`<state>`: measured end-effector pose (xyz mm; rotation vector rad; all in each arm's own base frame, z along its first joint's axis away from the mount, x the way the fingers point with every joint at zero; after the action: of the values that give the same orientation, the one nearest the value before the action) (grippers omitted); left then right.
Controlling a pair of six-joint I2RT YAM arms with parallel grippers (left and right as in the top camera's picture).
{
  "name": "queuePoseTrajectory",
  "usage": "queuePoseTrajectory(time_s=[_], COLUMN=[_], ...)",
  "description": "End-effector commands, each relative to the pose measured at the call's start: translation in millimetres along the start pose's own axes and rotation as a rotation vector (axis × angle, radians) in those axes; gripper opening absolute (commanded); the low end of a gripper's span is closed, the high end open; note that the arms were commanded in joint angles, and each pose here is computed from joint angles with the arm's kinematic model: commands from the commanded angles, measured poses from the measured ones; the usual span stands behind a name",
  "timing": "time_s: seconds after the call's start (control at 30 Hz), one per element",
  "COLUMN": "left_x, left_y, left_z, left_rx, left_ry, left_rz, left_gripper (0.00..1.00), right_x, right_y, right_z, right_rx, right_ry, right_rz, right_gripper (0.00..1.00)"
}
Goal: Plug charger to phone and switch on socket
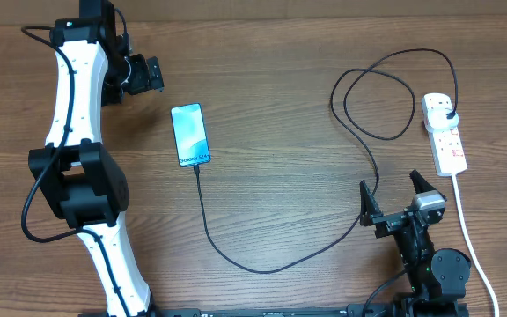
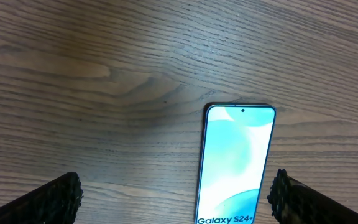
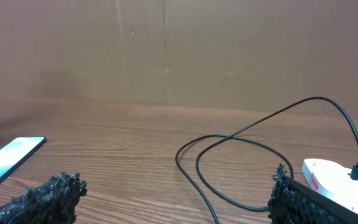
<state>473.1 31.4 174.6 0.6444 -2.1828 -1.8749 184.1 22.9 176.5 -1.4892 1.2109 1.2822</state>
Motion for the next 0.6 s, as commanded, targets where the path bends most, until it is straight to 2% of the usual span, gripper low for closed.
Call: queuePoseTrajectory(time_s=[0.0,0.43,0.57], left_x=[-2,-1,2], left_y=[13,15,34], left_z=[-2,-3,-5], left_rx=[0.018,0.02,0.033], left_ry=[0.004,0.002,-0.003], left_rz=[-0.028,-0.033,-0.067], left_gripper=[1.0,1.0,1.0], right_x=[2,2,2], right_y=[0,0,0], right_z=[1,1,1], right_rx=[-0.004,-0.004,-0.004], right_ry=[-0.005,-0.005,-0.005], right_rz=[-0.005,-0.005,-0.005], right_gripper=[1.0,1.0,1.0])
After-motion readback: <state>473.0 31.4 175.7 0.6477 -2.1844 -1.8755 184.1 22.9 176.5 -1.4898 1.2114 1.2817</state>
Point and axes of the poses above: each gripper's point midway between its finger pads, its own y axis back along the fingers, its own z axis along the line the jaws close on, x = y × z, the point moved 6 cm from there along y, back along the fingers, and after that the axes turned 10 degrees about y, right-handed, at the moved point
